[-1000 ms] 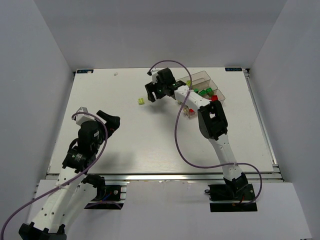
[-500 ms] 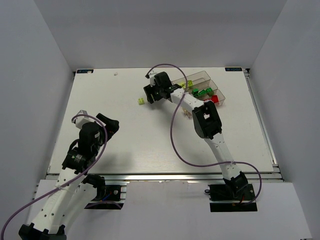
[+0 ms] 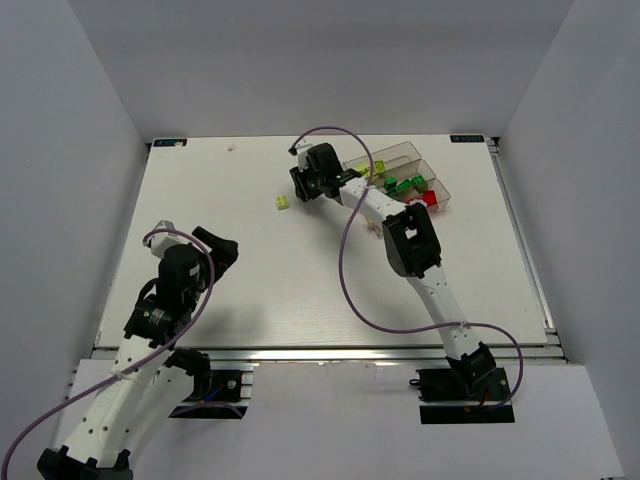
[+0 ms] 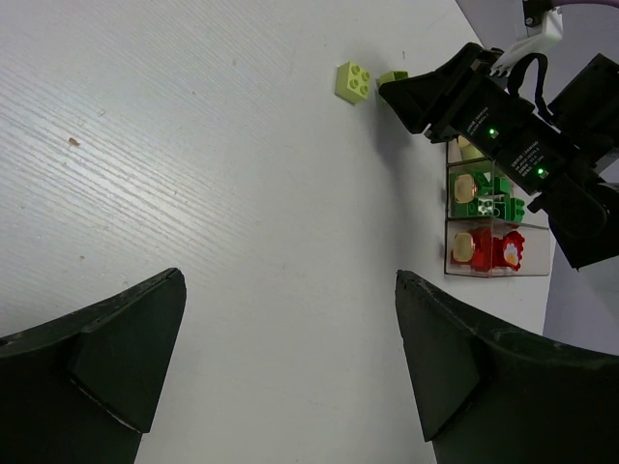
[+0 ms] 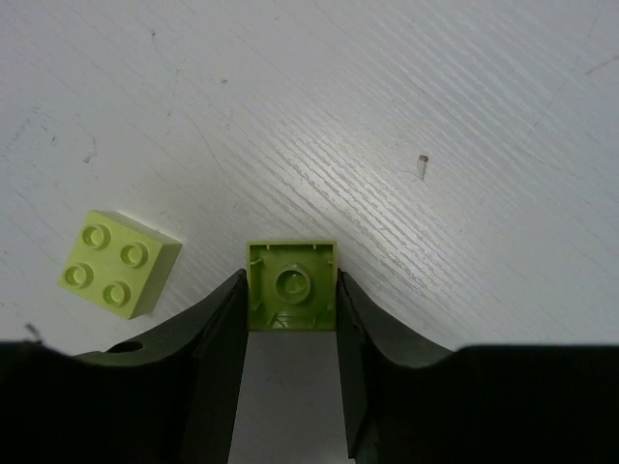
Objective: Sort the legos into containers by color
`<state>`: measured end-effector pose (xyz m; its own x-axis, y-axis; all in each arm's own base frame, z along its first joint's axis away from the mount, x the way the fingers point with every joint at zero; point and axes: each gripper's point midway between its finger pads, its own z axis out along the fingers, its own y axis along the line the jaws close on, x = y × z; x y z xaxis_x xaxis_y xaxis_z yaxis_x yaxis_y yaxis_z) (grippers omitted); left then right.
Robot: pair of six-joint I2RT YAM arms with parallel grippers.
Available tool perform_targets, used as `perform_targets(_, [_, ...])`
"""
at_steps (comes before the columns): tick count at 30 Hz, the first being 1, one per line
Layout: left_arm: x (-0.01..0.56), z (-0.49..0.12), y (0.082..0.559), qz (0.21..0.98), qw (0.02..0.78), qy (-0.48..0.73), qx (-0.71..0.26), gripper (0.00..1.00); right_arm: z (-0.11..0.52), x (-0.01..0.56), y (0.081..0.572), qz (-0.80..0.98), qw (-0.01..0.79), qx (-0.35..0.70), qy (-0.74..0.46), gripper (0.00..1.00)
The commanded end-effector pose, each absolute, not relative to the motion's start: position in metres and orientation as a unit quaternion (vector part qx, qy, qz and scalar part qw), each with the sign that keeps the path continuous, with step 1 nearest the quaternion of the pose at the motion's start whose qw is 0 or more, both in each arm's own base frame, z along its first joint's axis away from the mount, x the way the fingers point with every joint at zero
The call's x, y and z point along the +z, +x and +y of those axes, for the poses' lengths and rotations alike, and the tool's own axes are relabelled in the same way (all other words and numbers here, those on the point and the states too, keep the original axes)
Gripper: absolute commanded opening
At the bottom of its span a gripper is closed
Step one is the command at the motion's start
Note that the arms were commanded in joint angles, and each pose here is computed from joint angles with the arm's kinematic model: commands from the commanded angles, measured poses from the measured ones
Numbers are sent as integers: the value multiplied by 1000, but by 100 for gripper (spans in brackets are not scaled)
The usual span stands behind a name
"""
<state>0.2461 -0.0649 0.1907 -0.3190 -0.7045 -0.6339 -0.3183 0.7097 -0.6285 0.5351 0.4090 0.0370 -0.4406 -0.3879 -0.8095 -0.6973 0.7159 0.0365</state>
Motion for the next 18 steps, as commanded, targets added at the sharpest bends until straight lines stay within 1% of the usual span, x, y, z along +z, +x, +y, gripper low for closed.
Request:
perform_targets(1, [192, -63, 246, 785, 486, -329, -197, 98, 423, 65, 542, 803, 448, 202, -337, 28])
perform_targets(3, [191, -65, 246, 786, 484, -328, -200, 98, 424, 75, 541, 795, 453, 205, -347, 21])
perform_targets(4, [191, -65, 247, 785, 486, -327, -202, 98, 426, 92, 539, 785, 462, 214, -352, 13])
perform_targets(7, [189, -67, 249, 785, 485, -325, -206, 98, 425, 135, 529, 753, 489, 237, -371, 2])
perform_targets(8, [188, -68, 249, 786, 484, -324, -206, 98, 423, 145, 525, 743, 496, 246, -375, 0])
perform_targets(9, [185, -68, 249, 787, 483, -324, -206, 98, 419, 164, 515, 728, 510, 255, -381, 0])
perform_targets(12, [182, -71, 252, 788, 482, -321, -210, 98, 409, 201, 493, 690, 520, 291, -411, 0])
perform_targets(15, [180, -75, 254, 788, 481, -316, -217, 98, 390, 216, 477, 687, 501, 318, -421, 0])
perform_targets(18, [180, -77, 256, 788, 483, -313, -222, 98, 369, 229, 478, 695, 508, 309, -404, 0])
